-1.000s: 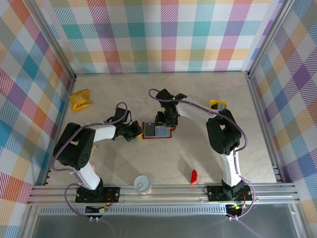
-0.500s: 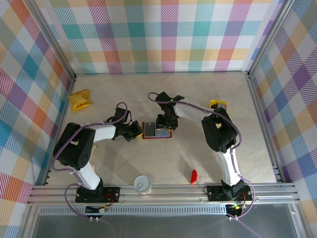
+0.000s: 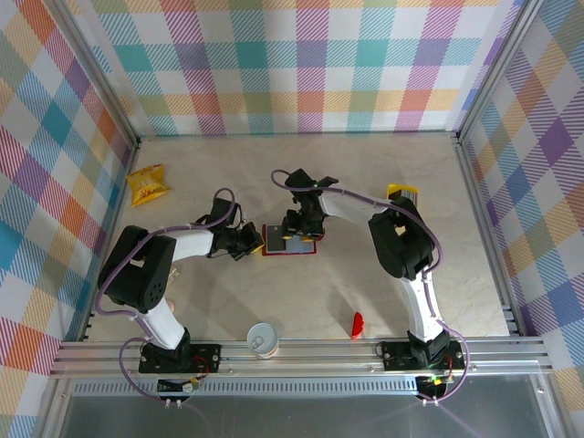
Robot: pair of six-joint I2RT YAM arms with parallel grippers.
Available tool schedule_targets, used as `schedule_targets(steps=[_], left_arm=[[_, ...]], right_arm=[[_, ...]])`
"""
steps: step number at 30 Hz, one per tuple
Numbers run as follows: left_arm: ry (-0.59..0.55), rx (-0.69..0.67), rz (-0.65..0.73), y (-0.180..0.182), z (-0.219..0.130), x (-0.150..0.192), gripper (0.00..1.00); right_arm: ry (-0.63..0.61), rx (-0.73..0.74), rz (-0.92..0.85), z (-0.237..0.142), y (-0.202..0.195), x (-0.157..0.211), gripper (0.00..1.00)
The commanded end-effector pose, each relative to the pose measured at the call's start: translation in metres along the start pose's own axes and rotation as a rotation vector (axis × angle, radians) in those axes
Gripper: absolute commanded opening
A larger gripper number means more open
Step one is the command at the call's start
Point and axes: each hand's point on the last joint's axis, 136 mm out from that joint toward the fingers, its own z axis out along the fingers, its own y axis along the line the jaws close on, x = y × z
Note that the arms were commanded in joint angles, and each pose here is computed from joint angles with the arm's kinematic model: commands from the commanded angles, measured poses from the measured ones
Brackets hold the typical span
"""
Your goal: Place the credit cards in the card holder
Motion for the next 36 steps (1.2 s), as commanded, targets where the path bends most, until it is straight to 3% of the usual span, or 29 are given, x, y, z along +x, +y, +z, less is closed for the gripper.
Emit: schedule_targets(steps=[1, 36], left_arm=[[0.014, -0.025, -0.004, 0.012, 0.002, 0.005, 0.03], [0.004, -0.018, 0.001, 0.011, 0.002, 0.004, 0.03]], right_arm=[[0.022, -0.058, 0.012, 0.007, 0.013, -0.001, 0.50], [0.042, -0.389, 0.033, 0.002, 0.086, -0.007, 0.46]])
